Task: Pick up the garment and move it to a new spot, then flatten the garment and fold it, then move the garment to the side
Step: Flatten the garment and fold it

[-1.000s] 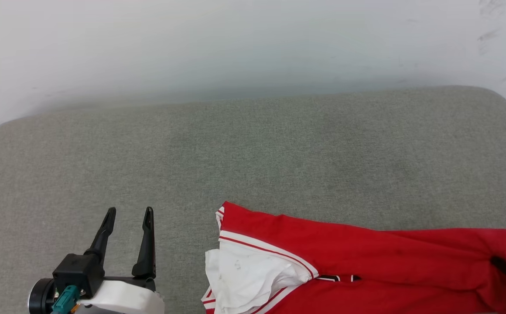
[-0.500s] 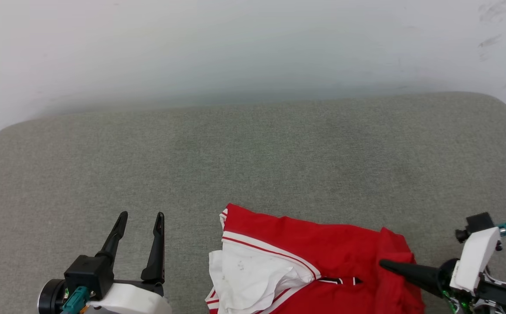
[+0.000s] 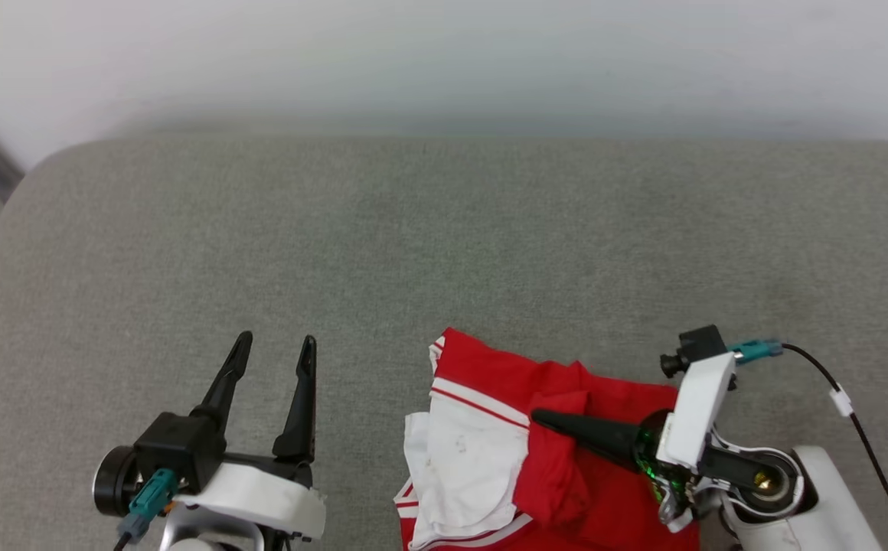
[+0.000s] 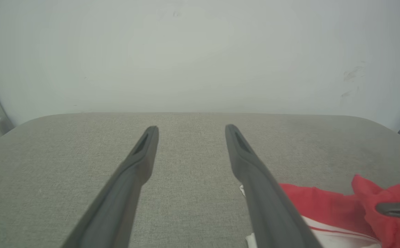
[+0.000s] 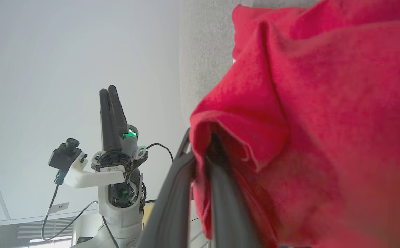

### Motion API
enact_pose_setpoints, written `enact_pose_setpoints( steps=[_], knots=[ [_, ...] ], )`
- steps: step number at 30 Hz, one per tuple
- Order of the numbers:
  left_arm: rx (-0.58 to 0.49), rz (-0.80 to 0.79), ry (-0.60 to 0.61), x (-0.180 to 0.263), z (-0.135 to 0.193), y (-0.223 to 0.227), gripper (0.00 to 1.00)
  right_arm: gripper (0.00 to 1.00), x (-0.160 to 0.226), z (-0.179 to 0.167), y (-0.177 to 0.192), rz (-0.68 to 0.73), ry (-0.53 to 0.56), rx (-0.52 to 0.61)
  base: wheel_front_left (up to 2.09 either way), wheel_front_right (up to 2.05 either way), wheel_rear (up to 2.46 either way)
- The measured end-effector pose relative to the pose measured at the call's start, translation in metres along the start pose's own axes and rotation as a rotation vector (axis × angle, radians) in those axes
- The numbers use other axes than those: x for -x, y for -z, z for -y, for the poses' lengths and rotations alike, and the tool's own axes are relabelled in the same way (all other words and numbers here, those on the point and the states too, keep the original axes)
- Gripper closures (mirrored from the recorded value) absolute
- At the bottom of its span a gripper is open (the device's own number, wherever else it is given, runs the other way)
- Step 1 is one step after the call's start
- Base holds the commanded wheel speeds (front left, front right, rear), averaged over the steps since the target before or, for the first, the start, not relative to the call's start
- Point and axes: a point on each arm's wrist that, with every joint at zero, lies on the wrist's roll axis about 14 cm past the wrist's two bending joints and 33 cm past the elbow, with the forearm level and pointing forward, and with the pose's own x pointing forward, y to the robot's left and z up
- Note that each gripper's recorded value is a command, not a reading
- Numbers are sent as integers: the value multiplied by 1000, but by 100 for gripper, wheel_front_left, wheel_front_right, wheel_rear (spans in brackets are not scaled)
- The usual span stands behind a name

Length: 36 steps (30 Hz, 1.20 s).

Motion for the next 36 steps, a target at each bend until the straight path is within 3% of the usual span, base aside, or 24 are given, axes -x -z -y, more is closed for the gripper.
enact_pose_setpoints(
  steps=[6, 9, 10, 17, 21, 26, 29, 33, 36],
  knots=[
    [8, -22, -16, -11, -6, 12, 0, 100, -33, 14, 10, -57, 31, -21, 0, 0, 0],
    [14, -37, -23, -15, -8, 19, 0, 51, -43, 30, 18, -77, 85, -19, 0, 0, 0],
    [16, -40, -24, -16, -8, 20, 0, 0, -45, 34, 20, -83, 99, -13, 0, 0, 0],
    [10, -47, -25, -17, -10, 24, 0, 0, -50, 27, 25, -81, 109, 64, 0, 0, 0],
    [-1, -32, -21, -17, -11, 18, 0, 0, -42, 14, 16, -38, 128, 237, 0, 0, 0],
    [-7, -15, -19, -15, -9, 12, 0, 0, -15, 18, -4, 72, 242, 526, 0, 0, 0],
    [-8, -12, -18, -11, -7, 10, 0, 0, 16, 35, -26, 173, 367, 681, 0, 0, 0],
    [-11, -5, -11, -10, -3, 7, 0, 0, 71, 54, -61, 362, 533, 799, 0, 0, 0],
    [-12, -5, -6, -8, 0, 6, 0, 0, 107, 53, -79, 518, 596, 836, 0, 0, 0]
  ],
)
